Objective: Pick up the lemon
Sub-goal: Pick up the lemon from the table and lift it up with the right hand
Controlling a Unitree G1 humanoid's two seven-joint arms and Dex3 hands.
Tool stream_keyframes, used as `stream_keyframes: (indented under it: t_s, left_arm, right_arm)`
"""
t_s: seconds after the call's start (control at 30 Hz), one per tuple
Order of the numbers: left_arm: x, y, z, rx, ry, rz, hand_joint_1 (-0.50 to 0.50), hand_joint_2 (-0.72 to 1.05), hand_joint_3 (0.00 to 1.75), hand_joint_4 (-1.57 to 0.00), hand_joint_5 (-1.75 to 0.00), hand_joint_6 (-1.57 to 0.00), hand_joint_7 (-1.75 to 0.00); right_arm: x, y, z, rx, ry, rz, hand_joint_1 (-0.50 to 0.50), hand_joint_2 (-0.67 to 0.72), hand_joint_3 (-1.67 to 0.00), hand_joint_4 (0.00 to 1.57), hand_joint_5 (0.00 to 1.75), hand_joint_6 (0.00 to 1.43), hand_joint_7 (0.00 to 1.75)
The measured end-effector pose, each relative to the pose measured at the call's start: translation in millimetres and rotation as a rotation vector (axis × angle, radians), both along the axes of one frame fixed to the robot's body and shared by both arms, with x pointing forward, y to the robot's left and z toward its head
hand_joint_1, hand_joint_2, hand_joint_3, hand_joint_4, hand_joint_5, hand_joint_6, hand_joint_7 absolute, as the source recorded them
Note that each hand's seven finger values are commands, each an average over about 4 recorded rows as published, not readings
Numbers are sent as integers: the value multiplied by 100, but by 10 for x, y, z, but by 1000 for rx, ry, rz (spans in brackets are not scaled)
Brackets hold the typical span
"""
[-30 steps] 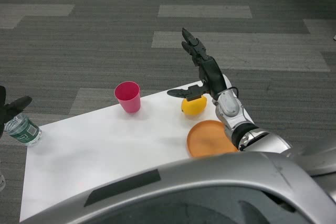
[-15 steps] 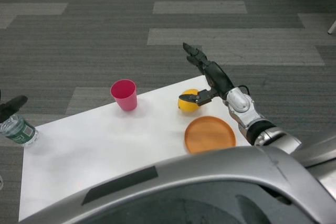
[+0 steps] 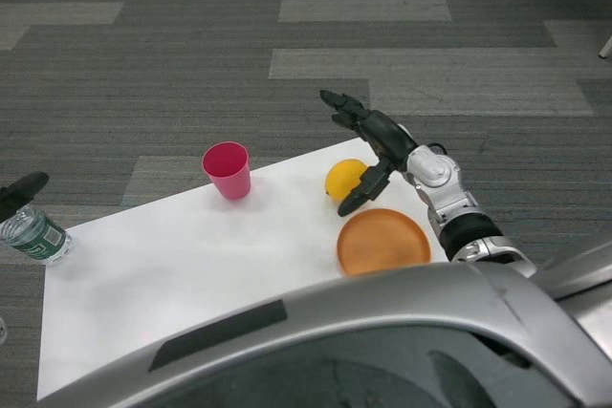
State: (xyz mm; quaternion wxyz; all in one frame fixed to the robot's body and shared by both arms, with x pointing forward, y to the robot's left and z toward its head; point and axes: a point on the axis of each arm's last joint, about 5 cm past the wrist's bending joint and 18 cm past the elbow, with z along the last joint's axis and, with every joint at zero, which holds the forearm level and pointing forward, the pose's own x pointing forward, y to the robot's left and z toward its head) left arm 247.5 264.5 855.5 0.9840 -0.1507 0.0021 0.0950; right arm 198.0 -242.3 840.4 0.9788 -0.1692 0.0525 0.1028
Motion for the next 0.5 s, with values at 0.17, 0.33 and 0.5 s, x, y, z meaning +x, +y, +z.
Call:
stream_keyframes:
  t_s: [0.17, 0.33, 0.5]
  left_arm:
    - [1, -2, -1, 0, 0, 0, 50, 96, 7, -7, 0, 0, 0]
    - [1, -3, -1, -1, 0, 0, 50, 96, 9, -7, 0, 0, 0]
    - [1, -3, -2, -1, 0, 0, 50, 96, 9, -7, 0, 0, 0]
  right_arm:
    - [1, -11, -7, -8, 30, -6, 21, 28, -6, 0, 68, 0, 0]
    - [17, -19, -7, -5, 50, -15, 25, 27, -6, 0, 73, 0, 0]
    - [68, -26, 10, -2, 67, -24, 25, 22, -8, 0, 78, 0, 0]
